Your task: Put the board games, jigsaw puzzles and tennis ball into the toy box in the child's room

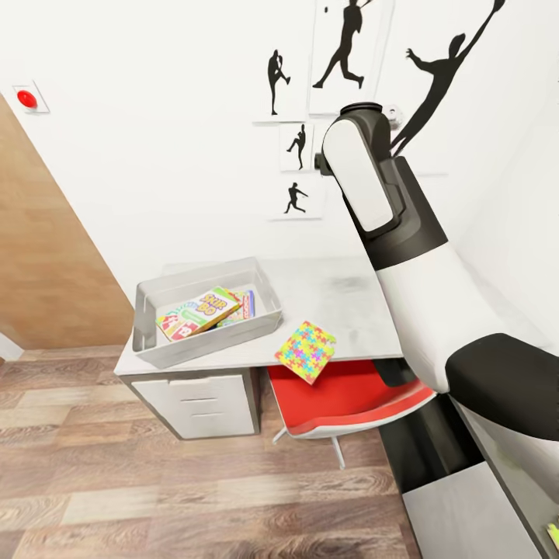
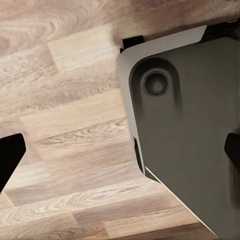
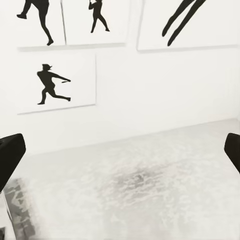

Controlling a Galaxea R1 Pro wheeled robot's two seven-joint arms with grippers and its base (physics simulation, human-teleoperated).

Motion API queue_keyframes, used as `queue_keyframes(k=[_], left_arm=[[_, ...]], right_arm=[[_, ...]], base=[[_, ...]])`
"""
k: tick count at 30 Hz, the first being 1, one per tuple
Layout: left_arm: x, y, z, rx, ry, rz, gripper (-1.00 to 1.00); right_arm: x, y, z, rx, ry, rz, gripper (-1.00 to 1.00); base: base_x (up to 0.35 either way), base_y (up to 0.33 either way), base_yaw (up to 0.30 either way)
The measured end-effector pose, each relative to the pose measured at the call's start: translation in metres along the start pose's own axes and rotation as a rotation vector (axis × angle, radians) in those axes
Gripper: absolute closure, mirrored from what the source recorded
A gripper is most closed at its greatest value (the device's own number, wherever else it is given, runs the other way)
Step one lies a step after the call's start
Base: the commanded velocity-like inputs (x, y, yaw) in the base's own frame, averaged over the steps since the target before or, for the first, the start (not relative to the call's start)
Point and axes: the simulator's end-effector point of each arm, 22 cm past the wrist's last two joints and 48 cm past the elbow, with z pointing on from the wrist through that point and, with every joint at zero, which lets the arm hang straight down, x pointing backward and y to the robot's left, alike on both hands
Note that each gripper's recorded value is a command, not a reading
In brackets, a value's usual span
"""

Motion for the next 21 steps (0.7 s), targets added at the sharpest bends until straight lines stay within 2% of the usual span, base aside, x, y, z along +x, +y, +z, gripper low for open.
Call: queue_keyframes(k=[16, 21], left_arm=[[-0.002, 0.001, -0.003, -0.003, -0.015, 0.003, -1.00], [-0.005, 0.002, -0.004, -0.006, -0.022, 0.002, -1.00]], right_arm=[[-0.016, -0.004, -0.016, 0.000, -0.026, 0.007, -1.00], [-0.022, -0.005, -0.021, 0.000, -0.034, 0.009, -1.00]], base=[[0.028, 0.016, 0.000], [0.000, 0.159, 0.000]])
